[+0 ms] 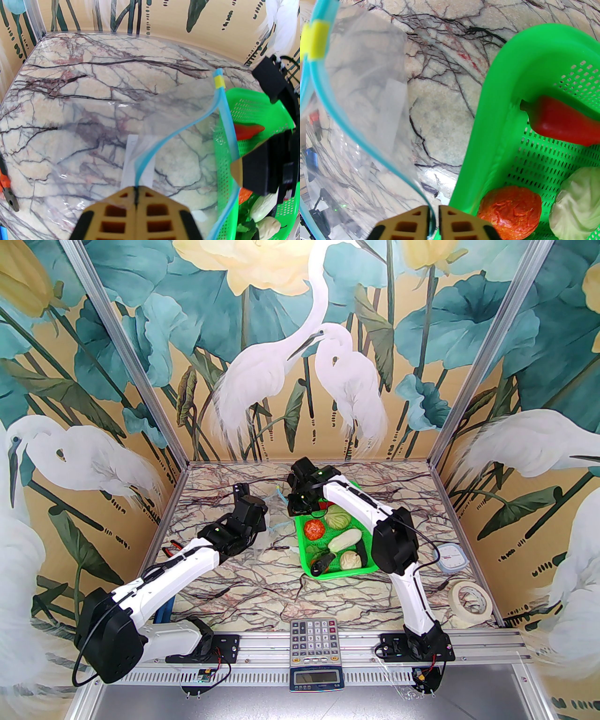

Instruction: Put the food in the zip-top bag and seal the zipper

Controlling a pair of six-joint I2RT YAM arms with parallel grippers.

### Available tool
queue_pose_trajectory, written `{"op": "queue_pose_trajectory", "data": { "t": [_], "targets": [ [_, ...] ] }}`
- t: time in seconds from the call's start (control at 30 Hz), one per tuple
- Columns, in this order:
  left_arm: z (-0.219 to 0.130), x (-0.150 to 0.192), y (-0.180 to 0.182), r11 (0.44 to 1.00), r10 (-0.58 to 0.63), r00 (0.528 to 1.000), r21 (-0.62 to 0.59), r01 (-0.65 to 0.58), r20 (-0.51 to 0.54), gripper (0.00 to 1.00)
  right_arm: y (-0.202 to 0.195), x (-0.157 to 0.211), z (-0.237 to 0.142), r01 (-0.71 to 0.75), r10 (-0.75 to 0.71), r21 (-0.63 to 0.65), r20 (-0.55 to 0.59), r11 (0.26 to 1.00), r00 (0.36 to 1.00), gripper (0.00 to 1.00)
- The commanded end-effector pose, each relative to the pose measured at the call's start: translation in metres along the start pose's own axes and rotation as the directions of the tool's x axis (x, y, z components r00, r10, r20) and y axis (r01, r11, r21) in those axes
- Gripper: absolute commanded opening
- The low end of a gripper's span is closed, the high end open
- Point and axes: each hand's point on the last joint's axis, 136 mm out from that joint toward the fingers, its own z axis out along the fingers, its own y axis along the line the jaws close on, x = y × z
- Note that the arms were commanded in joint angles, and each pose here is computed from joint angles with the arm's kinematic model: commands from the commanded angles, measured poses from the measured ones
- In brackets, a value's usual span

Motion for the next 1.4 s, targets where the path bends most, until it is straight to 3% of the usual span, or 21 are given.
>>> {"op": "queue_pose_trajectory", "data": {
  "t": [0.0,0.17,0.37,0.63,0.9,1.17,1.37],
  "targets": [
    [0.007,-0.003,-0.012,0.999,0.018,1.000,0.043,-0.018,0.007,0.00,0.009,-0.008,-0.016,0.005,-0.004,-0.025,0.041,1.000,0.999,0.29],
    [0.011,-0.003,-0.019,0.997,0.048,0.999,0.063,-0.048,-0.003,0.00,0.021,-0.022,-0.045,0.015,-0.009,-0.051,0.112,0.999,0.994,0.54],
    [0.012,-0.004,-0.021,0.994,0.082,0.997,0.067,-0.081,-0.006,0.00,-0.004,-0.028,-0.077,-0.014,0.003,0.058,0.195,0.998,0.981,0.62],
    [0.012,-0.002,-0.024,0.992,0.086,0.996,0.089,-0.084,-0.016,0.00,-0.043,-0.002,-0.094,-0.077,0.049,0.163,0.171,0.984,0.984,0.63],
    [0.012,0.000,-0.028,0.990,0.090,0.996,0.110,-0.087,-0.026,0.00,-0.092,0.063,-0.113,-0.116,0.091,0.389,0.083,0.914,0.992,0.69],
    [0.013,0.004,-0.028,0.988,0.107,0.994,0.113,-0.102,-0.039,0.00,-0.099,0.123,-0.104,-0.305,0.295,0.308,0.080,0.901,0.952,0.75],
    [0.015,0.006,-0.028,0.987,0.117,0.992,0.114,-0.111,-0.050,0.00,-0.096,0.150,-0.107,-0.321,0.323,0.300,0.042,0.898,0.945,0.67]
  ]
}}
